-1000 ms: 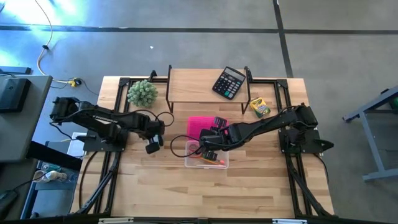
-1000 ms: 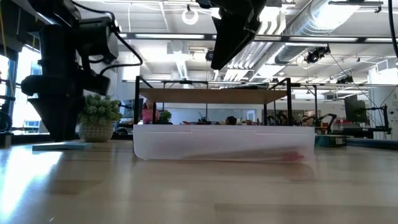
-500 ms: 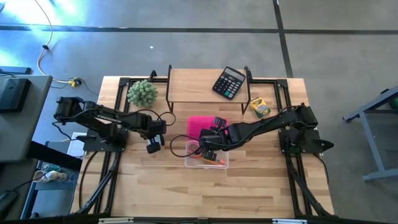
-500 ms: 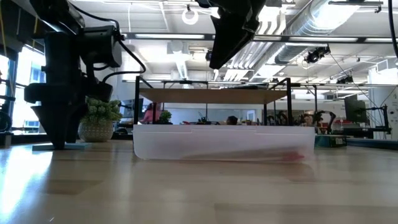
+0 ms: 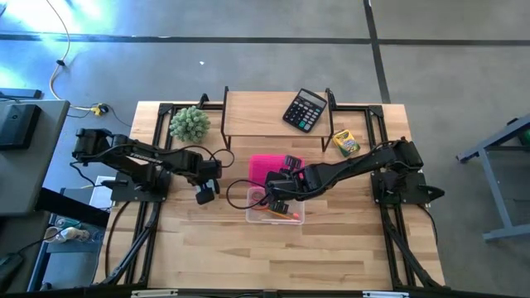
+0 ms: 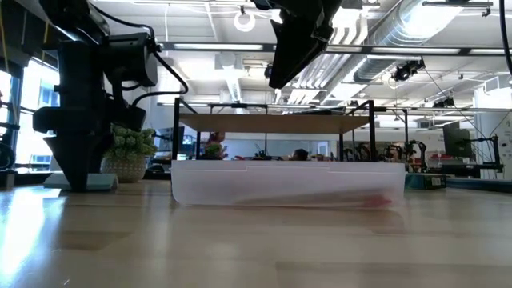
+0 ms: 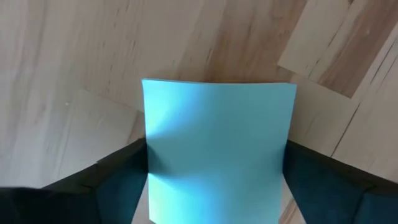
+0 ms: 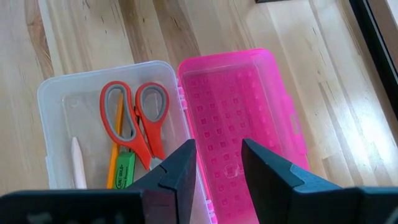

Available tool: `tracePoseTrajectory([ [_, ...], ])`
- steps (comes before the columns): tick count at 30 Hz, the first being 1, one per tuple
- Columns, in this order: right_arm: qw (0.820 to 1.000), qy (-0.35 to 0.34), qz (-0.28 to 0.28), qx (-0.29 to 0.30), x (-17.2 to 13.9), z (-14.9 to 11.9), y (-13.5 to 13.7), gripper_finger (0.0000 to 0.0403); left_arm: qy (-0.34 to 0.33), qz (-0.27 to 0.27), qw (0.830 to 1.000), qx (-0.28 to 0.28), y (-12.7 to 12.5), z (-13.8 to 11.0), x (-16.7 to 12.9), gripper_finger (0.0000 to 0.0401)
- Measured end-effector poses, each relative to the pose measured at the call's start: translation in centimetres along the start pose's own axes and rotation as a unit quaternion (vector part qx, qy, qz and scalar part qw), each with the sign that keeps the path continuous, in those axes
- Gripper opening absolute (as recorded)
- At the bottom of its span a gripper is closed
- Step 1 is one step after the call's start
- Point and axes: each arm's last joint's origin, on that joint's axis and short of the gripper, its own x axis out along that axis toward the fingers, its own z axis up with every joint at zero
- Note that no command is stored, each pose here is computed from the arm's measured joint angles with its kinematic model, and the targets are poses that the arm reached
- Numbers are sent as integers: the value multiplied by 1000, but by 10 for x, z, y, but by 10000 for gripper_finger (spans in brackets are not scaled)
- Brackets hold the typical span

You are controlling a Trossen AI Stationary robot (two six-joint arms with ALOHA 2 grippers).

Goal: Pack school essentials
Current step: Put the blue sticky note into the transparent bin

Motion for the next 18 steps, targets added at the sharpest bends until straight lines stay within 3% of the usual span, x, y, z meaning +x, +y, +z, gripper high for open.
tracePoseTrajectory([
  [18, 1000, 0, 0, 0, 0, 0, 0, 122, -46, -9, 999, 20, -13, -2, -8, 314],
])
